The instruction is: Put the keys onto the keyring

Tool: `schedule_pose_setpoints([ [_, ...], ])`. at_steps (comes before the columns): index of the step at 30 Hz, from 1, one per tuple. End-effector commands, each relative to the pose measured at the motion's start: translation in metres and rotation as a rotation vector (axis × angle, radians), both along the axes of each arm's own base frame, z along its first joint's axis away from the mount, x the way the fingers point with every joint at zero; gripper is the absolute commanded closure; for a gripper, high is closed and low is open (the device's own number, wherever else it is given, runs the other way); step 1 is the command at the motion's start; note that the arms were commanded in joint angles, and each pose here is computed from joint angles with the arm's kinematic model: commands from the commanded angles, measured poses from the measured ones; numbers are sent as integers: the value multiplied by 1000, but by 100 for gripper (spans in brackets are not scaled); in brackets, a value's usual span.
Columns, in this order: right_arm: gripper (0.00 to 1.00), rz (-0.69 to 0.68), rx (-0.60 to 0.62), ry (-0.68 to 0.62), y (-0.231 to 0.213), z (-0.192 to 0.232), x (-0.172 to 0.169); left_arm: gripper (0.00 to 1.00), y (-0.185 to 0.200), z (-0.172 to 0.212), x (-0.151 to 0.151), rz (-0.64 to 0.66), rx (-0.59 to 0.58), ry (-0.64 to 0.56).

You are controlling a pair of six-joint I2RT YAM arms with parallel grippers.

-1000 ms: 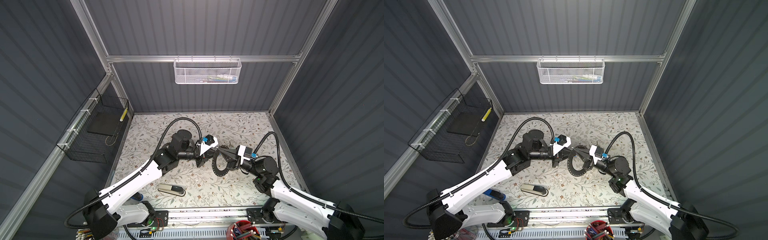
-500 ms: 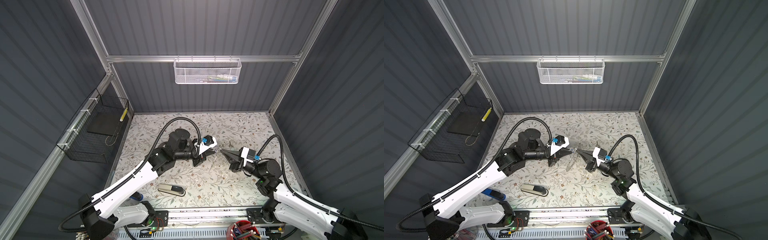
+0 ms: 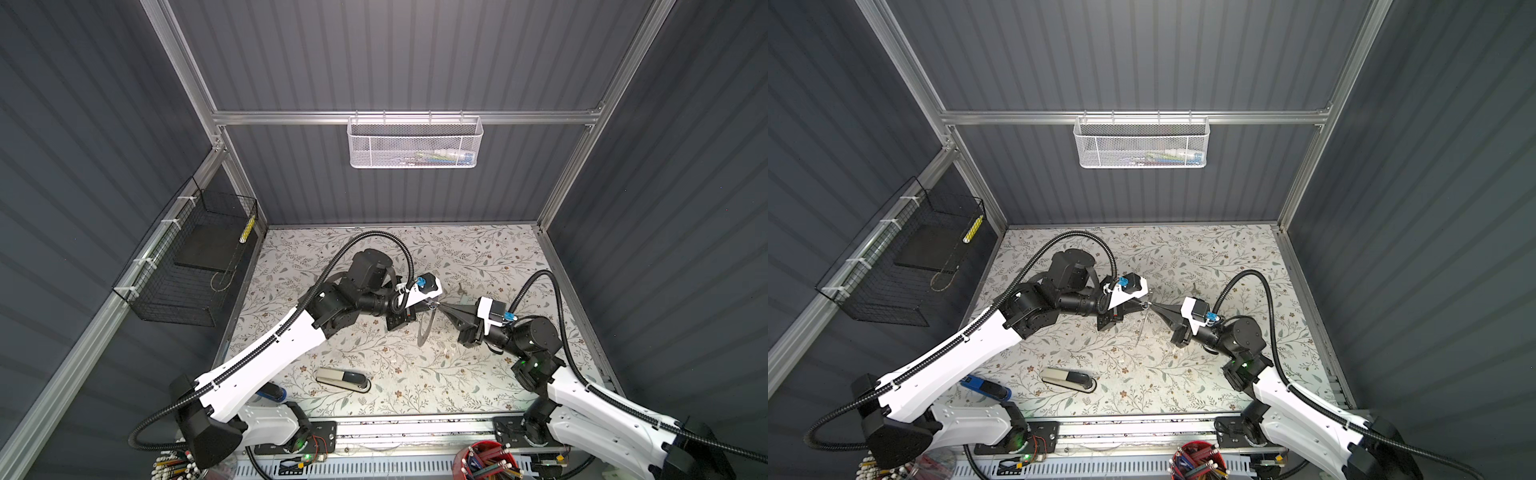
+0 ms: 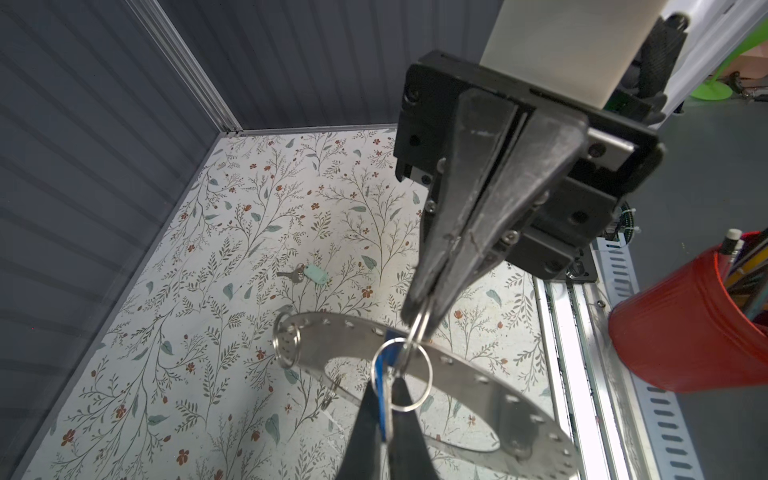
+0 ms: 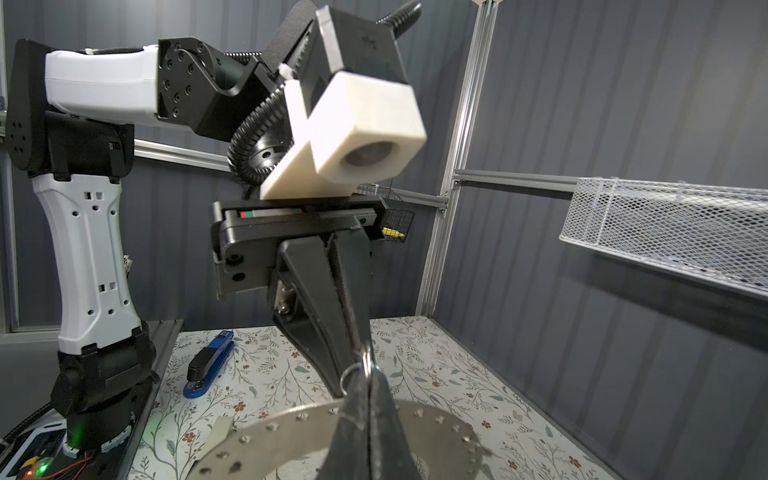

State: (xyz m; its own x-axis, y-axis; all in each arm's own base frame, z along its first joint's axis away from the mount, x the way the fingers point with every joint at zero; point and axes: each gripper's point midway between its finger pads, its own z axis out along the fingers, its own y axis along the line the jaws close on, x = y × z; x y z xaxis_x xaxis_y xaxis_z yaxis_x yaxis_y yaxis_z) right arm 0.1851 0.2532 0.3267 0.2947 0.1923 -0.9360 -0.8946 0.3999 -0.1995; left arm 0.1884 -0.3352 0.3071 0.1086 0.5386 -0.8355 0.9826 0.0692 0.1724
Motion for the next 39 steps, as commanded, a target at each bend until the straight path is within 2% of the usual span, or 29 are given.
schedule_pose_setpoints([
  [1,100,5,31,-64,-4,19,-6,100,3,4,-5,-27,26,-16],
  [7,100,1,1,-48,-4,11,-5,100,6,9,-3,-18,36,-48],
  [8,100,4,-9,-43,-3,9,-5,100,5,22,-2,-16,17,-70],
  [11,100,9,-38,-26,-1,2,-4,100,4,28,-3,-26,12,-79],
  [24,100,-86,-128,47,-9,-24,14,100,10,12,11,8,128,-103],
  [25,99,-103,-136,60,-11,-27,17,100,9,8,12,6,139,-94],
  [27,88,-138,-144,79,-14,-33,23,100,4,-4,15,4,159,-68],
  [28,85,-161,-148,90,-17,-37,26,100,0,-9,17,5,162,-50],
  [30,79,-217,-153,112,-24,-44,33,100,-11,-17,23,11,156,-11],
  [33,64,-438,-154,194,-53,-59,60,100,-32,-35,37,42,150,43],
  [37,54,-751,-209,283,-103,-77,82,100,-64,-58,59,62,154,98],
  [39,49,-885,-220,308,-129,-81,86,100,-83,-60,62,26,118,134],
])
